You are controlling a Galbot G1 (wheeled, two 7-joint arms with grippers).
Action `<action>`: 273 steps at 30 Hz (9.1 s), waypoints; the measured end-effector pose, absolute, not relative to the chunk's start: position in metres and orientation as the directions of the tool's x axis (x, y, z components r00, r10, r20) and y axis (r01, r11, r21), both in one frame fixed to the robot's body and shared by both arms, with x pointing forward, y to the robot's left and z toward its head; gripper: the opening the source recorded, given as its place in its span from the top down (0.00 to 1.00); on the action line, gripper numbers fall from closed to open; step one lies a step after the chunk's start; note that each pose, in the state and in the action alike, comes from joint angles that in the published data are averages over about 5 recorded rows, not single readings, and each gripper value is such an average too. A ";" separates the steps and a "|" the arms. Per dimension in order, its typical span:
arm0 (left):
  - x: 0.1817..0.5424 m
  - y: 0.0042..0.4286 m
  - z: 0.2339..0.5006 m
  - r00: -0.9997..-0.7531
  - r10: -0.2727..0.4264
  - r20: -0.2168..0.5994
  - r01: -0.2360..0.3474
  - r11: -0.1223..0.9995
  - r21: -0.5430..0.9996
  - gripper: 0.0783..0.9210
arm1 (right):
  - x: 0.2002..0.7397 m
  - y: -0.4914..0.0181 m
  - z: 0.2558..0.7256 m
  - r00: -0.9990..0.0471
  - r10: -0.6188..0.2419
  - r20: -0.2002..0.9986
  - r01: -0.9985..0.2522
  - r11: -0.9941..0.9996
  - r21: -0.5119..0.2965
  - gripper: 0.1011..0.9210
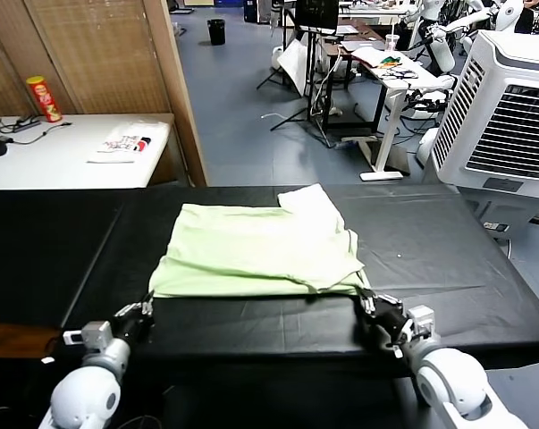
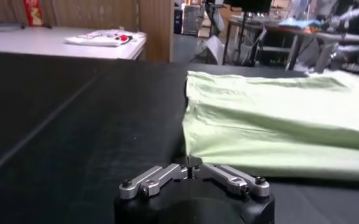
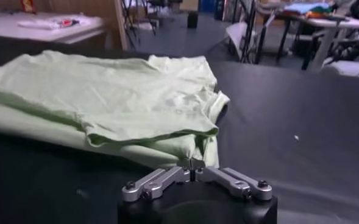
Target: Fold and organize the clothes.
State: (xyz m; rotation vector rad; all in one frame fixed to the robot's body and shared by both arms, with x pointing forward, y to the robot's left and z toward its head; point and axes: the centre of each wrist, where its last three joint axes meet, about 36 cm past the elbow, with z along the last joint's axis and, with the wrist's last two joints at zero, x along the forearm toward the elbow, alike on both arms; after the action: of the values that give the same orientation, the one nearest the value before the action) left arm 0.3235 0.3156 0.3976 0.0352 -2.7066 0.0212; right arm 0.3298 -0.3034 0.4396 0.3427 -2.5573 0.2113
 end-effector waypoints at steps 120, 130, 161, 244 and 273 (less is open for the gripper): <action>0.470 0.334 0.465 -0.913 0.084 0.399 0.074 0.996 -0.041 0.94 | 0.505 -0.281 0.472 -0.858 -0.296 0.419 -0.324 0.946 0.005 0.97; 0.417 0.331 0.481 -0.916 0.077 0.394 0.083 0.997 -0.003 0.94 | 0.442 -0.276 0.483 -0.816 -0.295 0.497 -0.347 0.938 -0.011 0.97; 0.323 0.317 0.462 -0.832 0.060 0.551 0.094 0.995 0.033 0.75 | 0.399 -0.276 0.482 -0.780 -0.278 0.561 -0.357 0.934 -0.033 0.62; 0.322 0.307 0.406 -0.903 -0.063 0.424 -0.121 0.986 -0.111 0.15 | 0.417 -0.245 0.466 -0.878 -0.277 0.390 -0.306 0.952 -0.012 0.15; 0.322 0.334 0.395 -0.917 -0.150 0.370 -0.122 0.988 0.100 0.90 | 0.409 -0.245 0.468 -0.891 -0.258 0.373 -0.285 0.958 -0.019 0.15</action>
State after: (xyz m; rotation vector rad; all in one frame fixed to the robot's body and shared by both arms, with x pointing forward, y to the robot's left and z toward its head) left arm 0.3218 0.3339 0.3947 0.1954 -2.7471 -0.1045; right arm 0.4092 -0.2445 0.4678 0.3928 -2.7358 0.1025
